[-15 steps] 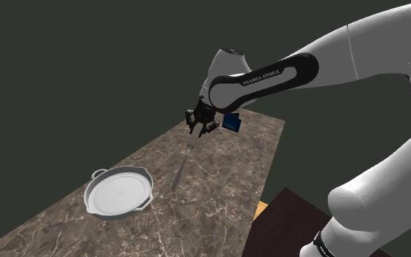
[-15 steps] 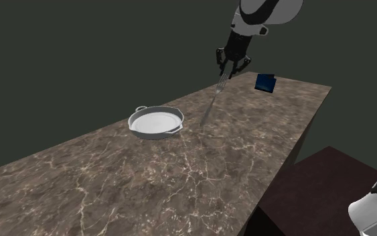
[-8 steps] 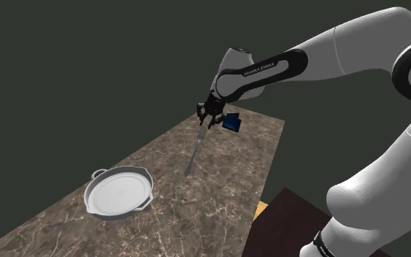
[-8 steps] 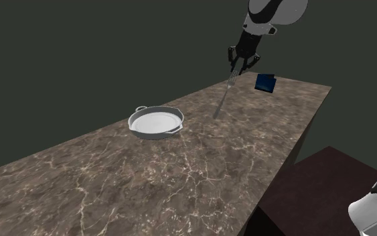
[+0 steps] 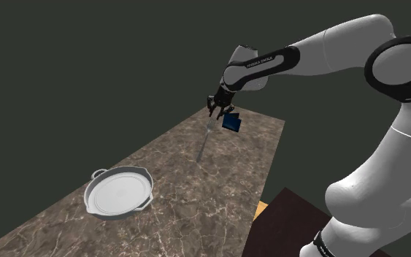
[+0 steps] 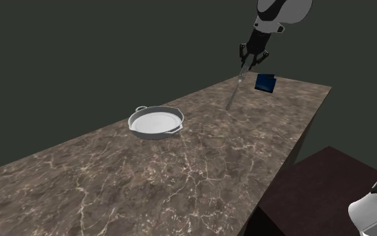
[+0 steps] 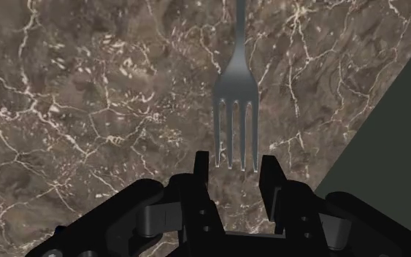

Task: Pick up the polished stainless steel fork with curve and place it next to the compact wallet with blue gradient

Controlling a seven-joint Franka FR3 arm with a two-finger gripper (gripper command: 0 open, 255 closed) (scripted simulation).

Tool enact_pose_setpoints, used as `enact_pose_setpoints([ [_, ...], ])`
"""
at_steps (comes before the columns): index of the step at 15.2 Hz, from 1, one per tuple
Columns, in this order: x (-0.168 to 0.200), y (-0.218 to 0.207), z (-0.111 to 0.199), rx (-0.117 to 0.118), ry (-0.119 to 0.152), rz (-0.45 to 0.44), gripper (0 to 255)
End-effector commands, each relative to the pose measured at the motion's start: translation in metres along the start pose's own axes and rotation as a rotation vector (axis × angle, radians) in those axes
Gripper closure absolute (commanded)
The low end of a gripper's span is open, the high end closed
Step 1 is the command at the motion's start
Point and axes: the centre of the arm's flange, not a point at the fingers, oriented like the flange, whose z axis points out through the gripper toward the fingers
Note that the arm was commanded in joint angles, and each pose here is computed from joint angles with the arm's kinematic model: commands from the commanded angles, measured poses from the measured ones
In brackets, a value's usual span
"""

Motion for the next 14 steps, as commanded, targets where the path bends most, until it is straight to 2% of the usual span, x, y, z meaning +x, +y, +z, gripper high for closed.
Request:
enact_pose_setpoints([
  [1, 0.027, 0.011, 0.004, 0.0, 0.0, -0.001, 255],
  [5, 0.079, 0.029, 0.007, 0.0, 0.0, -0.001, 255],
  [14, 0.072, 0.041, 0.052, 0.0, 0.0, -0.001, 255],
])
